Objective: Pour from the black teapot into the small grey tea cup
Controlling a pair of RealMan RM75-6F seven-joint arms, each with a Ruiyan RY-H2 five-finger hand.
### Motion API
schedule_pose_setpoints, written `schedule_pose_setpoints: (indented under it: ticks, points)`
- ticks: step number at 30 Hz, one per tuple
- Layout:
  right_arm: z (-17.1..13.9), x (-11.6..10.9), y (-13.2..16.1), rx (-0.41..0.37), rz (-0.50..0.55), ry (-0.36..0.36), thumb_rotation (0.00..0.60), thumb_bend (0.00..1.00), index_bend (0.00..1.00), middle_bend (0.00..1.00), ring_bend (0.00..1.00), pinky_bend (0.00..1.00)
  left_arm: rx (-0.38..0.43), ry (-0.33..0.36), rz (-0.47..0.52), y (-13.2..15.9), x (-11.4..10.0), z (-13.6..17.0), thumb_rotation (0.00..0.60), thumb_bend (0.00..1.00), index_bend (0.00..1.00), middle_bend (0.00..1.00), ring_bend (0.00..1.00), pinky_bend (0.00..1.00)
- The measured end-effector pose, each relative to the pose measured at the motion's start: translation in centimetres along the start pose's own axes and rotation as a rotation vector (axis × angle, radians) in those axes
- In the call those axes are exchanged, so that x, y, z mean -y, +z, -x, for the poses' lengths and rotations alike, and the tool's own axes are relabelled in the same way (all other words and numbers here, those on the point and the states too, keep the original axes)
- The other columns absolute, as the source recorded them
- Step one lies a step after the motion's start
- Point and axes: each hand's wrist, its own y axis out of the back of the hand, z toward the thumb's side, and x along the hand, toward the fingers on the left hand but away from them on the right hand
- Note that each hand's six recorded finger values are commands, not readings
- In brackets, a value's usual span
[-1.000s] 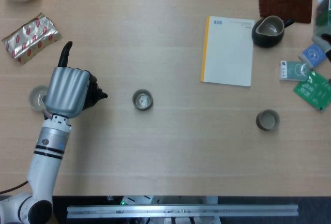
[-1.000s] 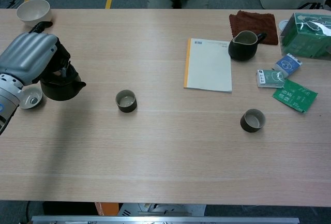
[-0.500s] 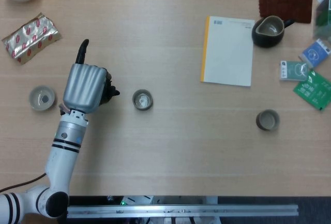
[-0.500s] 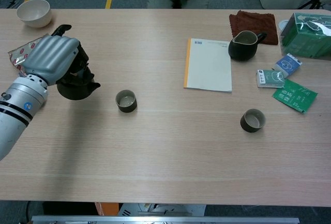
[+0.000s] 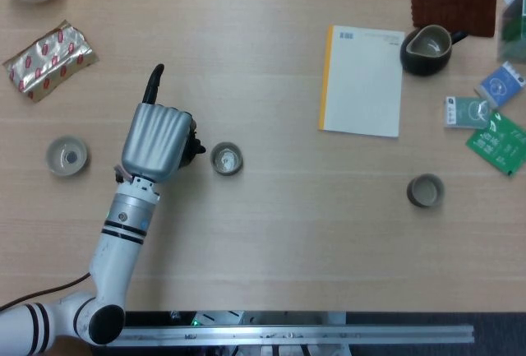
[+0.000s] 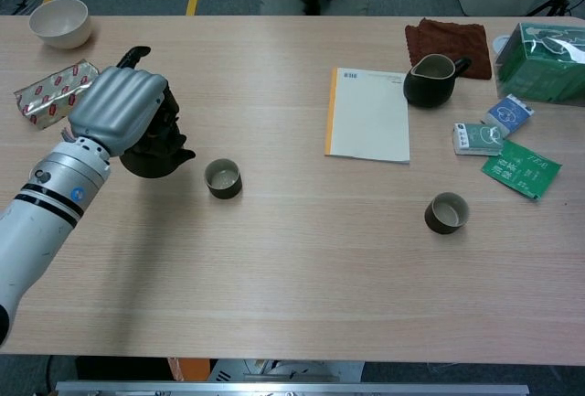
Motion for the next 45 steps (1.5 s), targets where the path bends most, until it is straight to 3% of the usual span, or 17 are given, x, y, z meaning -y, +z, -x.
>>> schedule_pose_setpoints:
  ticks: [45]
  points:
    - [-1.7, 0.2, -2.4, 0.053, 0.062, -0.006, 0.600, 0.31, 0.07, 0.14, 0.08, 0.13, 0.087, 0.059, -0.206, 3.6, 1.7, -0.1, 0.600, 0.27, 0.94, 0.99, 0.80, 0.01]
